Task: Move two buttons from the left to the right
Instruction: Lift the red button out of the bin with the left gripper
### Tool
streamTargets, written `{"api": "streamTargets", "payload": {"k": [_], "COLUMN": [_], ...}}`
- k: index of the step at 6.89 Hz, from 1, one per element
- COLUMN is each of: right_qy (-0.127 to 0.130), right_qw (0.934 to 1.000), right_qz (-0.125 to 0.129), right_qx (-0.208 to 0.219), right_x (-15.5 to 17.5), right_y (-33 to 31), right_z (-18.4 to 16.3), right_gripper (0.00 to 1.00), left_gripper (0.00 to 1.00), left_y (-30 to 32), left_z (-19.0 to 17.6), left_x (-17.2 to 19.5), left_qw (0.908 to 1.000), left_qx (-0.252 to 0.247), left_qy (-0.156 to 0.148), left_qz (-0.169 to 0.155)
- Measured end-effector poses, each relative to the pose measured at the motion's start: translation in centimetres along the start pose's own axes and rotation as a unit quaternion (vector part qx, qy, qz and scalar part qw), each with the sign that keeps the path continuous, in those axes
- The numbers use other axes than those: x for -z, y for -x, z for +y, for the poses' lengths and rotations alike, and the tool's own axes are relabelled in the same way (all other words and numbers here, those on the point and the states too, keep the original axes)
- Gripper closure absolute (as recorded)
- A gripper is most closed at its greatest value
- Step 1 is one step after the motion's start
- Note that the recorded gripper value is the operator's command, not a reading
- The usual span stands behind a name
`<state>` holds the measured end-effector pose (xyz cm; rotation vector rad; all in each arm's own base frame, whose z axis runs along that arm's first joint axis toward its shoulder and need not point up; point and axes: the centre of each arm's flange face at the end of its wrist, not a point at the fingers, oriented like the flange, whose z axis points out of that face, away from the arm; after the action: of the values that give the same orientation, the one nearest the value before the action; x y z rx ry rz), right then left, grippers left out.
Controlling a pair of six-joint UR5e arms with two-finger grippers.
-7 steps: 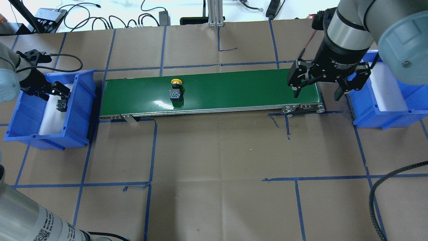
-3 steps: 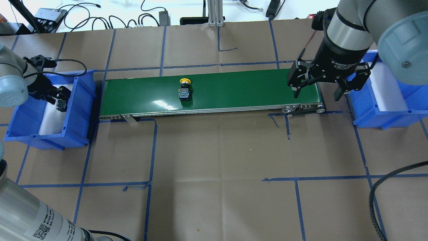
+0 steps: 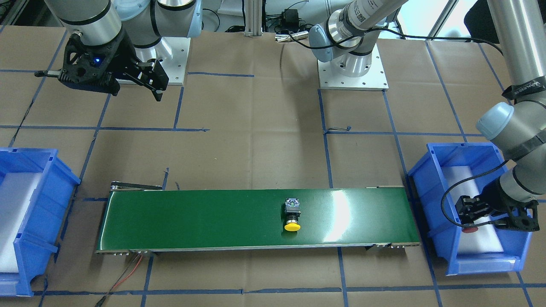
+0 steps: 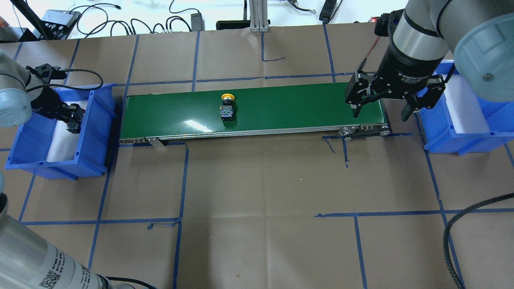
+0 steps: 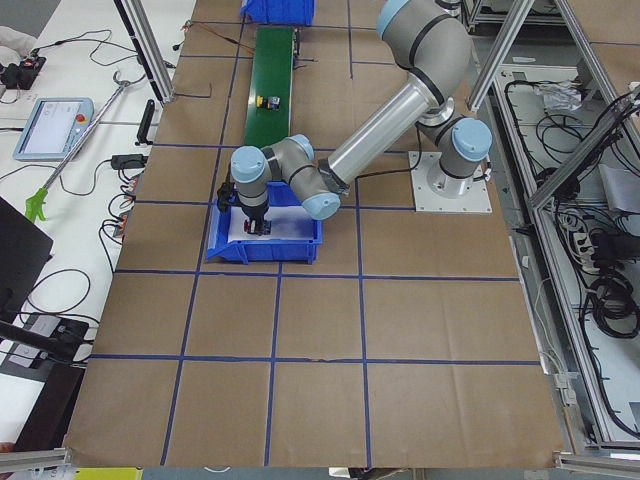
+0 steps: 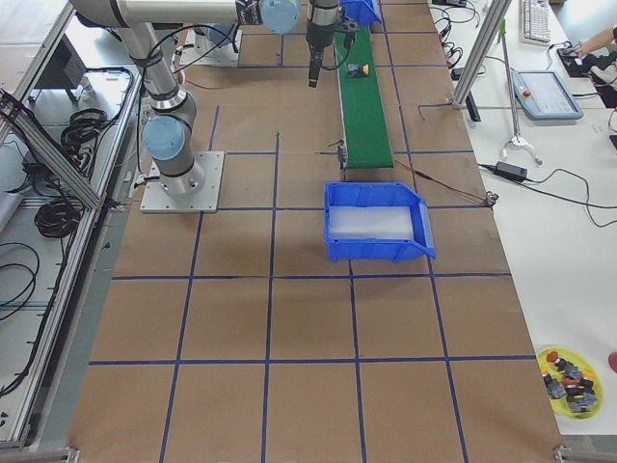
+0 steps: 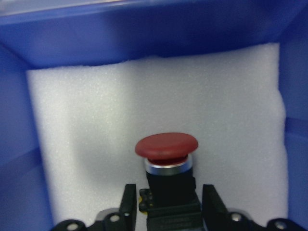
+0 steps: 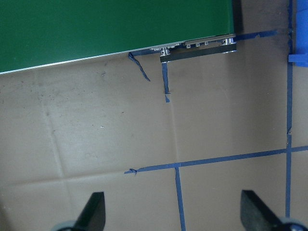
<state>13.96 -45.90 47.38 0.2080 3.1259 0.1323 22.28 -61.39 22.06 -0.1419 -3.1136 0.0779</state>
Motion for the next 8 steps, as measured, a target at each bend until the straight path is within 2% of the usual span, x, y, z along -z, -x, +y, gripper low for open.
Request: {"api": "streamTargets", "payload": {"k": [2, 6, 8], "right_qy": [0.000, -0.001, -0.002], "right_qw": [1.0000, 1.0000, 1.0000], "right_qz": [0.000, 0.000, -0.001], "right_qx": [0.000, 0.002, 0.005], "right_x": [0.0, 0.1, 0.1], "right_y": [0.0, 0.0, 0.1], "right_z": [0.0, -0.1, -0.1], "right_gripper": [0.00, 0.00, 0.00], "left_gripper": [0.90, 0.90, 0.90], "left_y": [0.2, -0.9, -4.0], "left_z": [-0.3, -0.4, -0.6], "left_x": [3.2, 14.5, 18.3], "left_qw": [1.0000, 0.9999, 0.9999], "left_qx": [-0.003, -0.002, -0.002], "left_qy": [-0.005, 0.010, 0.016], "left_qz": [-0.006, -0.001, 0.001]}}
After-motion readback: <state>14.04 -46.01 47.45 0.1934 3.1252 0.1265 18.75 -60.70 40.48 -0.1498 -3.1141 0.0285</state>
